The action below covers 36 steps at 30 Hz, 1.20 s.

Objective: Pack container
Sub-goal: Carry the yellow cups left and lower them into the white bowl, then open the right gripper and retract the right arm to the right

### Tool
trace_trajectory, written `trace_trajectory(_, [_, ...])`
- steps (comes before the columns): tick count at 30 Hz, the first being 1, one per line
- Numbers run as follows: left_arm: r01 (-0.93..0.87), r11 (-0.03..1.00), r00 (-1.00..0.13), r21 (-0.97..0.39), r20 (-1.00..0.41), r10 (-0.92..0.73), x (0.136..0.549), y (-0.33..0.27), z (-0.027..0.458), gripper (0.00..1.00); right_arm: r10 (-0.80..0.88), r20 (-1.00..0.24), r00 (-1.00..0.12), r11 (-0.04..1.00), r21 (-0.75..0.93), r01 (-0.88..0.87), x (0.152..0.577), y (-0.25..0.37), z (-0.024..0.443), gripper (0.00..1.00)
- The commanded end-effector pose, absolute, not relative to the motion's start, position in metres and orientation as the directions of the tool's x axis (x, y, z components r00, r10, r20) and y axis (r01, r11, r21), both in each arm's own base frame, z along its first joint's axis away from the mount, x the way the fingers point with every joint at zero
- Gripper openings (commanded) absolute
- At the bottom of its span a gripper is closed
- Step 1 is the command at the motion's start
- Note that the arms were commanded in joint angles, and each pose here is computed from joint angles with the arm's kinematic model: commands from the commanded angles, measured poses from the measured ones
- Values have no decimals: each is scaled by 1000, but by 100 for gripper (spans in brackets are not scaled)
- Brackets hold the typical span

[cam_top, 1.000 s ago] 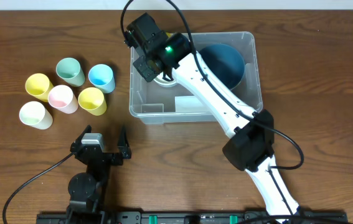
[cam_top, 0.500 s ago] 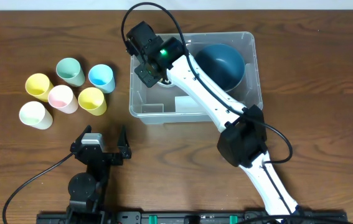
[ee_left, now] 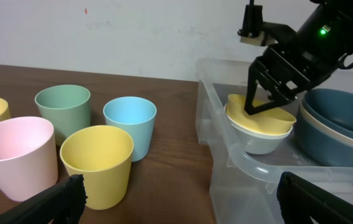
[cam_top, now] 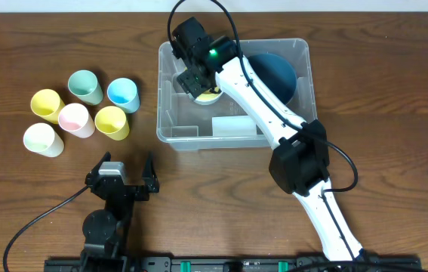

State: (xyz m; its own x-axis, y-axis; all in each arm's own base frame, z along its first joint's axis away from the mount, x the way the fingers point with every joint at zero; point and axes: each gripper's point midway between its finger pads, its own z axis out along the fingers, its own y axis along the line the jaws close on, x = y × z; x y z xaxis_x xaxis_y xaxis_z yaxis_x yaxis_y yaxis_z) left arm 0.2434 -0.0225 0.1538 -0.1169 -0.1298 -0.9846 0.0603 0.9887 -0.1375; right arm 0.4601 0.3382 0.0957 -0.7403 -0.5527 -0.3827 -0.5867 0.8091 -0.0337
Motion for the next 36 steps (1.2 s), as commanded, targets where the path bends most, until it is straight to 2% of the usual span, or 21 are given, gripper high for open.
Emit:
trace_trajectory(1, [39, 991, -162, -130, -979, -122, 243, -19, 136, 98, -542, -437, -718, 789, 29, -614, 451, 352, 132, 71])
trace_trajectory(5, [39, 991, -162, -130, -979, -122, 243, -19, 136, 98, -520, -529, -671, 774, 40, -632, 433, 351, 208, 73])
trace_trajectory(9, [39, 991, -162, -130, -979, -122, 243, -19, 136, 98, -467, -641, -609, 778, 30, -627, 416, 331, 291, 80])
trace_trajectory(12, [39, 991, -162, -129, -979, -121, 243, -19, 136, 98, -400, -721, -565, 825, -14, -565, 410, 290, 351, 89])
trace_trajectory(16, [39, 991, -162, -130, -979, -122, 243, -19, 136, 98, -327, -760, -562, 900, -68, -431, 410, 221, 393, 95])
trace_trajectory(17, [39, 991, -162, -129, -979, -122, 243, -19, 136, 98, -303, -762, -572, 919, -76, -386, 412, 201, 398, 99])
trace_trajectory(21, [38, 991, -162, -130, -979, -122, 243, -19, 136, 98, -122, -762, -636, 987, -22, -162, 431, 118, 403, 99])
trace_trajectory(24, [39, 991, -162, -130, -979, -122, 243, -19, 136, 98, 92, -734, -673, 996, 53, 79, 447, 44, 390, 99])
trace_trajectory(27, [38, 991, -162, -130, -979, -122, 243, -19, 136, 98, 333, -668, -666, 934, 136, 331, 447, -26, 369, 99])
trace_trajectory(30, [39, 991, -161, -130, -979, -122, 243, -19, 136, 98, 487, -605, -630, 851, 166, 498, 440, -76, 350, 99])
trace_trajectory(36, [39, 991, -162, -130, -979, -122, 243, -19, 136, 98, 606, -501, -618, 764, 150, 628, 423, -124, 318, 99])
